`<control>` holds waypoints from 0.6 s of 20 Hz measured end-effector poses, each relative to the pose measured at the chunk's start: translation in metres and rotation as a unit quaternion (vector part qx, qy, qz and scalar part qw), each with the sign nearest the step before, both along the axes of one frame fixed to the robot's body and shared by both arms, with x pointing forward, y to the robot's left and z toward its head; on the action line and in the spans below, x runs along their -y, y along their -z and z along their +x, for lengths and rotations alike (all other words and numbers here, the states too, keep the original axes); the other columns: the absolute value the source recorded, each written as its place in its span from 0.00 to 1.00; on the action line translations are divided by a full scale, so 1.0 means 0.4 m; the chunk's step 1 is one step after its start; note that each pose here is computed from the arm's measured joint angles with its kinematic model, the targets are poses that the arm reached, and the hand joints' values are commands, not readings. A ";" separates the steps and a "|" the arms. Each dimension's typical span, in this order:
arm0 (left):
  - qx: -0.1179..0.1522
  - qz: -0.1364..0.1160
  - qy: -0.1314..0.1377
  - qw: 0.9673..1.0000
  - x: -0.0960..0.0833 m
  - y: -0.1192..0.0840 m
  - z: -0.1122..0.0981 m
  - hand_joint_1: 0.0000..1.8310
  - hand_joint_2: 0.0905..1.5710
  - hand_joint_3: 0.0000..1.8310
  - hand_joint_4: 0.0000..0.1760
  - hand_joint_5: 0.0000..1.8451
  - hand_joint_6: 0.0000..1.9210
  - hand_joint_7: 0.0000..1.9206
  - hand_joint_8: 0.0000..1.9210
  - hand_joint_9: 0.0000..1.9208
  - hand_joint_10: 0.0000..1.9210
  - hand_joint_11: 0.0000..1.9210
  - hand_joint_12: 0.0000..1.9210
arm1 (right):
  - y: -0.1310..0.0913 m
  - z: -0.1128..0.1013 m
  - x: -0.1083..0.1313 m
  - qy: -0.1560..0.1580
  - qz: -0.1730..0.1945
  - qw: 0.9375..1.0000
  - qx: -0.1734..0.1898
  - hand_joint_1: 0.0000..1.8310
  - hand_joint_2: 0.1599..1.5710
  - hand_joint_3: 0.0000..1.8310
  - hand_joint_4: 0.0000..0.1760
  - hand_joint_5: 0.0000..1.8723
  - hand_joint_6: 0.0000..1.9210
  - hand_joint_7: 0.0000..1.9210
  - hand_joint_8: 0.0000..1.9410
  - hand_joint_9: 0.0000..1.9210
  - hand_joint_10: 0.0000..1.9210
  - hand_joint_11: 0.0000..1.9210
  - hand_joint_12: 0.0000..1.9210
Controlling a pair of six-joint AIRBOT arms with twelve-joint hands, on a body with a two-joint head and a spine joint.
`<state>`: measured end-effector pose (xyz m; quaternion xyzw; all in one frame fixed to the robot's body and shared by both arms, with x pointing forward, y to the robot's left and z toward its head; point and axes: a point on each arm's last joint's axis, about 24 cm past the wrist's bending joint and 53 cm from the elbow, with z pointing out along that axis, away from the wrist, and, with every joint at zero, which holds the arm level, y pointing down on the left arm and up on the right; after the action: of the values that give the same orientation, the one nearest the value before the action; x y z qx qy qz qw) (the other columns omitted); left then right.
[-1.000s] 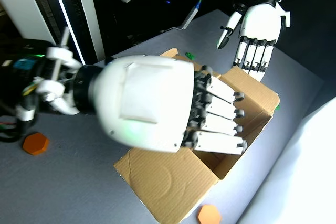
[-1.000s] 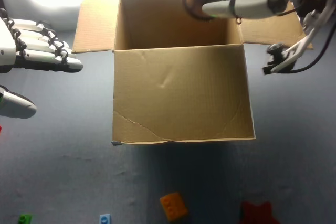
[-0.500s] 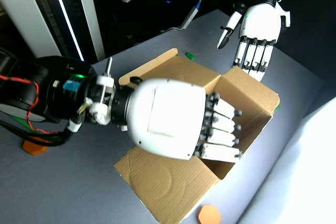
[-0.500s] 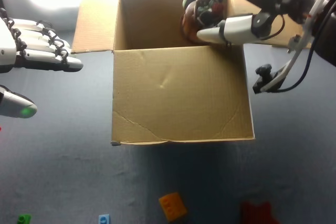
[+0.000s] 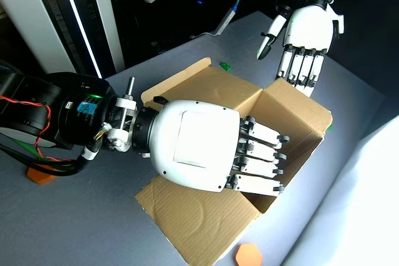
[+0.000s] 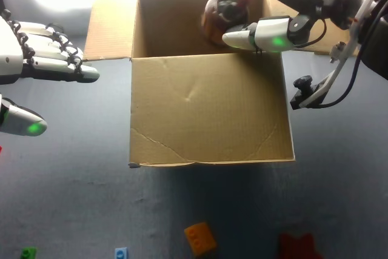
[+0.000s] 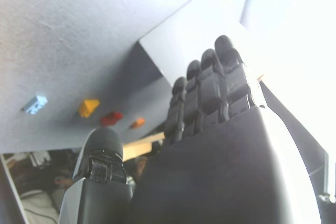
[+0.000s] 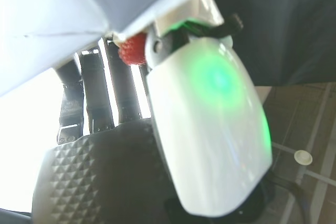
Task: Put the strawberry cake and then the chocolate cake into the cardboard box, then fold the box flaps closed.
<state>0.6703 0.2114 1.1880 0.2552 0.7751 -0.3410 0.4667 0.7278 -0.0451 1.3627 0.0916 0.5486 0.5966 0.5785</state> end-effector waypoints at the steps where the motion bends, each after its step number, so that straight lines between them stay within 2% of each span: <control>1: 0.000 0.000 0.000 1.000 -0.001 0.000 0.000 0.00 0.82 0.00 0.19 0.03 0.00 0.06 0.00 0.05 0.00 0.00 0.23 | 0.002 0.000 0.000 0.000 0.000 1.000 -0.001 0.52 0.61 0.00 0.00 0.05 0.00 0.09 0.00 0.11 0.09 0.00 0.60; 2: 0.000 0.000 -0.001 1.000 -0.001 0.000 0.001 0.00 0.82 0.00 0.19 0.03 0.00 0.06 0.00 0.05 0.00 0.00 0.23 | 0.001 0.001 0.002 0.001 0.000 1.000 -0.001 0.52 0.61 0.00 0.00 0.05 0.00 0.09 0.00 0.11 0.09 0.00 0.60; 3: 0.000 0.000 -0.001 1.000 -0.001 0.000 0.001 0.00 0.82 0.00 0.21 0.04 0.00 0.05 0.00 0.05 0.00 0.00 0.23 | 0.000 0.001 0.005 0.002 0.000 1.000 0.000 0.52 0.59 0.00 0.02 0.04 0.00 0.08 0.00 0.10 0.05 0.00 0.52; 6: 0.000 0.000 -0.002 1.000 -0.003 0.000 0.005 0.00 0.82 0.00 0.24 0.03 0.00 0.05 0.00 0.05 0.00 0.00 0.22 | -0.003 0.003 0.035 0.011 0.000 1.000 0.002 0.52 0.58 0.00 0.00 0.03 0.00 0.08 0.00 0.07 0.01 0.00 0.35; 8: 0.001 -0.002 -0.005 1.000 -0.005 -0.002 0.009 0.00 0.82 0.00 0.23 0.03 0.00 0.06 0.00 0.05 0.00 0.00 0.22 | -0.006 -0.003 0.056 0.015 -0.001 1.000 0.002 0.52 0.57 0.00 0.00 0.04 0.01 0.09 0.00 0.08 0.01 0.00 0.34; 10: 0.001 -0.010 -0.013 1.000 -0.014 -0.009 0.021 0.00 0.82 0.00 0.25 0.04 0.00 0.06 0.00 0.06 0.00 0.00 0.25 | -0.018 -0.022 0.091 0.020 0.001 1.000 0.004 0.50 0.58 0.00 0.02 0.03 0.00 0.09 0.00 0.07 0.00 0.00 0.27; 12: 0.005 -0.017 -0.022 1.000 -0.025 -0.022 0.035 0.00 0.82 0.00 0.25 0.05 0.00 0.07 0.00 0.06 0.00 0.00 0.25 | -0.032 -0.040 0.139 0.030 0.000 1.000 0.004 0.46 0.59 0.00 0.02 0.05 0.01 0.10 0.00 0.09 0.01 0.00 0.30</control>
<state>0.6844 0.2215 1.1970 0.2316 0.7721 -0.3429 0.4823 0.7119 -0.1008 1.3753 0.1053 0.5437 0.5794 0.5980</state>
